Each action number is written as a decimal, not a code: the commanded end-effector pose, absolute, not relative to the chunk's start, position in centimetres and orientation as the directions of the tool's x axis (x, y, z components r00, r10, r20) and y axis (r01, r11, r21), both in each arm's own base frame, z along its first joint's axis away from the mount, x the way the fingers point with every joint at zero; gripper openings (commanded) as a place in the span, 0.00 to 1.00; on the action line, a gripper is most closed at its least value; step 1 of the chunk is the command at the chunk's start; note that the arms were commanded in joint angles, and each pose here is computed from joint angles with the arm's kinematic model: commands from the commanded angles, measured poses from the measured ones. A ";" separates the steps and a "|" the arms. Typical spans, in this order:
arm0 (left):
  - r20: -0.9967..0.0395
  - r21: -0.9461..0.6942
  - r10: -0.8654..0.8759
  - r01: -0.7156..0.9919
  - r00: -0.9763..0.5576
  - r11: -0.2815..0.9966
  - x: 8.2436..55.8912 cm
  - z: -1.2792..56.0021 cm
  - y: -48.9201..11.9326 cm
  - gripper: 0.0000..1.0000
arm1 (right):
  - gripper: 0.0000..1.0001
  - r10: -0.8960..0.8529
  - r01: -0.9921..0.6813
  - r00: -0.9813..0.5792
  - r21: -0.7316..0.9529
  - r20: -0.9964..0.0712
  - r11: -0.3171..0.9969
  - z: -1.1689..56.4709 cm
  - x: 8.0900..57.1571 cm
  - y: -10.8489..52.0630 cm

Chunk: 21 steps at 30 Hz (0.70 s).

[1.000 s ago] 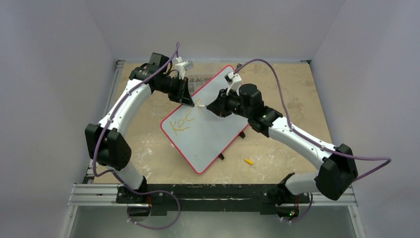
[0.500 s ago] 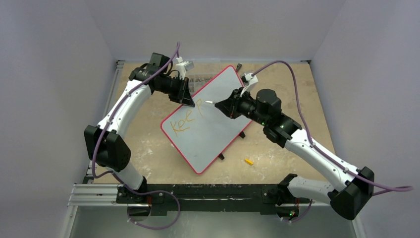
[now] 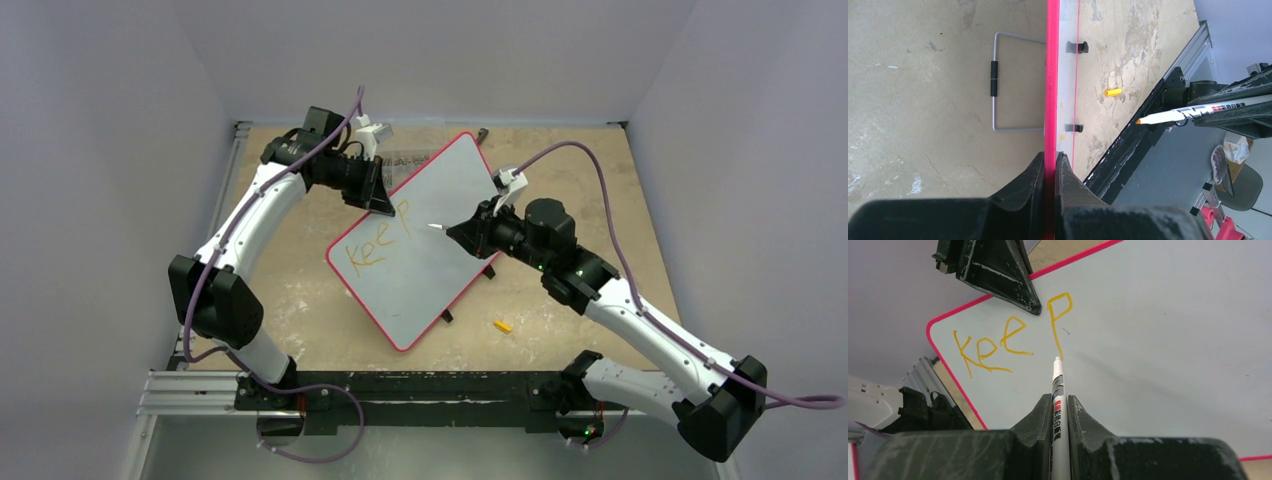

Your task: Write a sentence on the whiteboard

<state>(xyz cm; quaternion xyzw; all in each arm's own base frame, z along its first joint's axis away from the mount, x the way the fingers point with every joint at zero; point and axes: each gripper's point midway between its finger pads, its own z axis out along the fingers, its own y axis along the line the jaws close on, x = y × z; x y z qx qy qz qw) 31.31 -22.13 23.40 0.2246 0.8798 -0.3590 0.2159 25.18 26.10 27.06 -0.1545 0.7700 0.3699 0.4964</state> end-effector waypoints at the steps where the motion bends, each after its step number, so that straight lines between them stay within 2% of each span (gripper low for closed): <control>1: -0.586 -0.431 0.244 0.553 -0.772 0.714 32.0 23.5 -20.8 0.00 | 0.00 0.079 -0.669 -0.401 0.351 -0.913 0.655 27.1 24.5 26.0; 8: -0.572 -0.408 0.242 0.527 -0.784 0.746 32.5 22.4 -20.3 0.00 | 0.00 0.004 -0.748 -0.396 0.325 -0.918 0.579 26.0 23.1 27.1; 16: -0.579 -0.390 0.245 0.528 -0.778 0.755 32.6 22.1 -20.0 0.00 | 0.00 0.023 -0.682 -0.368 0.286 -0.930 0.673 25.5 25.7 26.4; 21: -0.587 -0.375 0.246 0.528 -0.772 0.762 32.5 22.2 -19.7 0.00 | 0.00 0.131 -0.600 -0.338 0.321 -0.932 0.733 27.1 28.4 26.3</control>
